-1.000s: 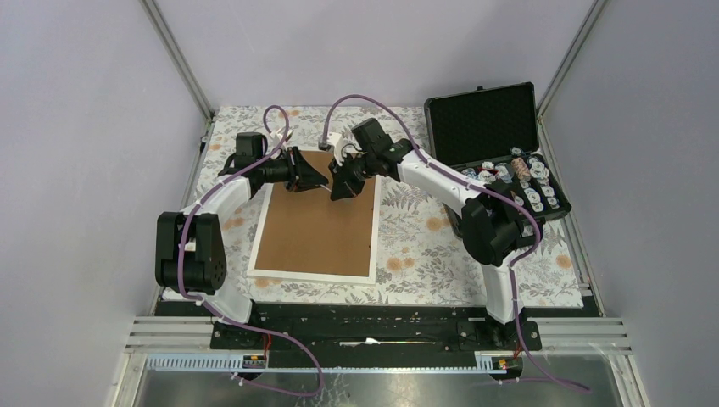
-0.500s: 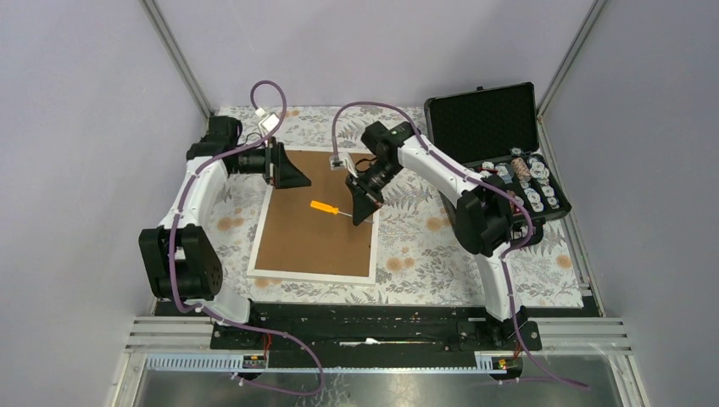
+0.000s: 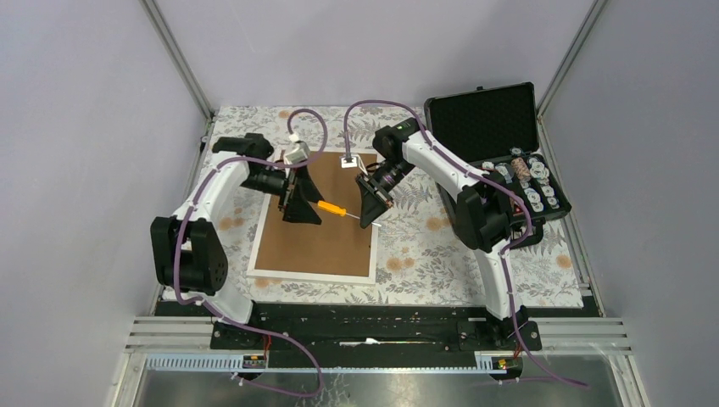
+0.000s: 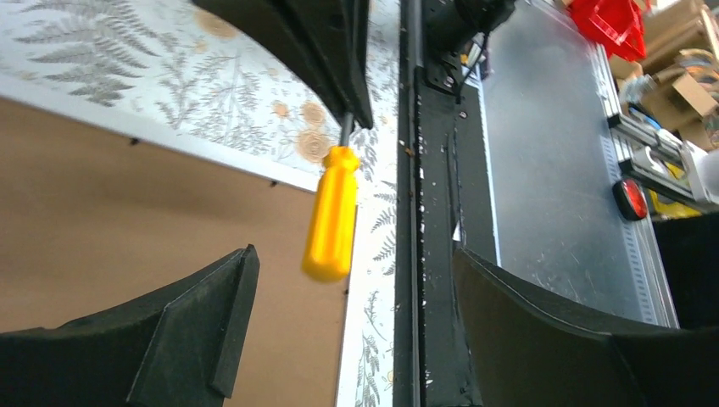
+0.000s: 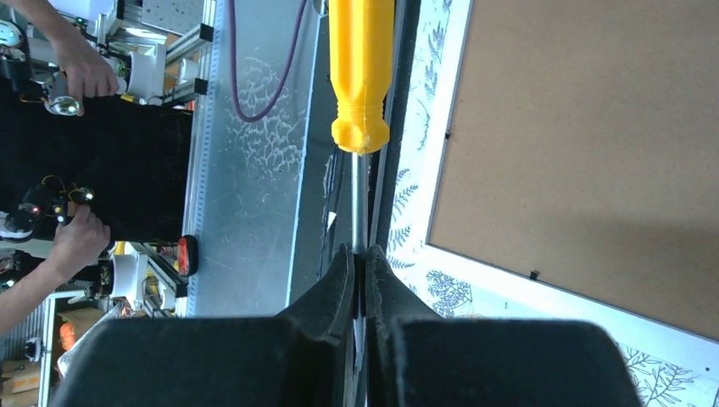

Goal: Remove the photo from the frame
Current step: Adjust the screwdriver.

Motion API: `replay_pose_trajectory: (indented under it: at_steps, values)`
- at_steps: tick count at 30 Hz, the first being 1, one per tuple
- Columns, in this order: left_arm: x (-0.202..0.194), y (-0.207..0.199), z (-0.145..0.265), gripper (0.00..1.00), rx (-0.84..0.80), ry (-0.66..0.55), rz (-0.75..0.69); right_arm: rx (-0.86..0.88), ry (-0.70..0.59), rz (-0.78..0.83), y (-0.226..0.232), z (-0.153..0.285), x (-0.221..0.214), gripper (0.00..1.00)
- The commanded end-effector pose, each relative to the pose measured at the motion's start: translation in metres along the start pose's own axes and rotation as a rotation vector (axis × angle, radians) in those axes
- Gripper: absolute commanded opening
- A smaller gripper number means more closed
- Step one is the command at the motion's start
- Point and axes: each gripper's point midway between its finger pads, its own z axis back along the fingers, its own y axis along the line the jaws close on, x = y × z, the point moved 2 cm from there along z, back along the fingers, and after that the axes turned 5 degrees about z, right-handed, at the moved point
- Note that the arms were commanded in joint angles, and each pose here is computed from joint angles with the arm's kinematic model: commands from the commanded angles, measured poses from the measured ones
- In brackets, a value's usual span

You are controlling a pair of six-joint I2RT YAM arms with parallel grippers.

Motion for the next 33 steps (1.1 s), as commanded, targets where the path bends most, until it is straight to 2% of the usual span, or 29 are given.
replay_pose_trajectory:
  at_steps: [1,8,13,16,26,28,29,31,33]
  values:
    - [0.006,-0.008,-0.017,0.89,-0.054,-0.031,-0.111,0.070,-0.063,-0.011,0.013,-0.004,0.010,0.00]
    - [0.008,-0.002,-0.032,0.78,-0.020,-0.006,-0.113,0.083,-0.071,-0.021,0.014,-0.006,0.013,0.00]
    - [0.008,-0.009,-0.040,0.62,-0.056,-0.004,-0.114,0.090,-0.073,-0.030,0.014,-0.008,0.012,0.00]
    - [0.007,-0.013,-0.045,0.57,-0.070,0.008,-0.124,0.093,-0.073,-0.029,0.015,-0.009,0.012,0.00]
    - [0.003,-0.012,-0.048,0.24,-0.061,0.027,-0.118,0.094,-0.072,-0.020,0.016,-0.009,0.011,0.02]
    - [0.003,-0.010,-0.048,0.16,-0.051,0.034,-0.117,0.091,-0.071,-0.019,0.015,-0.009,0.011,0.07]
    - [0.003,-0.009,-0.047,0.13,-0.043,0.040,-0.115,0.088,-0.069,-0.018,0.015,-0.008,0.011,0.14]
    - [0.001,-0.007,-0.046,0.05,-0.021,0.055,-0.098,0.072,-0.058,-0.030,0.012,-0.006,0.010,0.36]
    - [-0.002,-0.001,-0.044,0.00,0.017,0.071,-0.046,0.050,-0.072,-0.065,0.005,0.003,0.010,0.49]
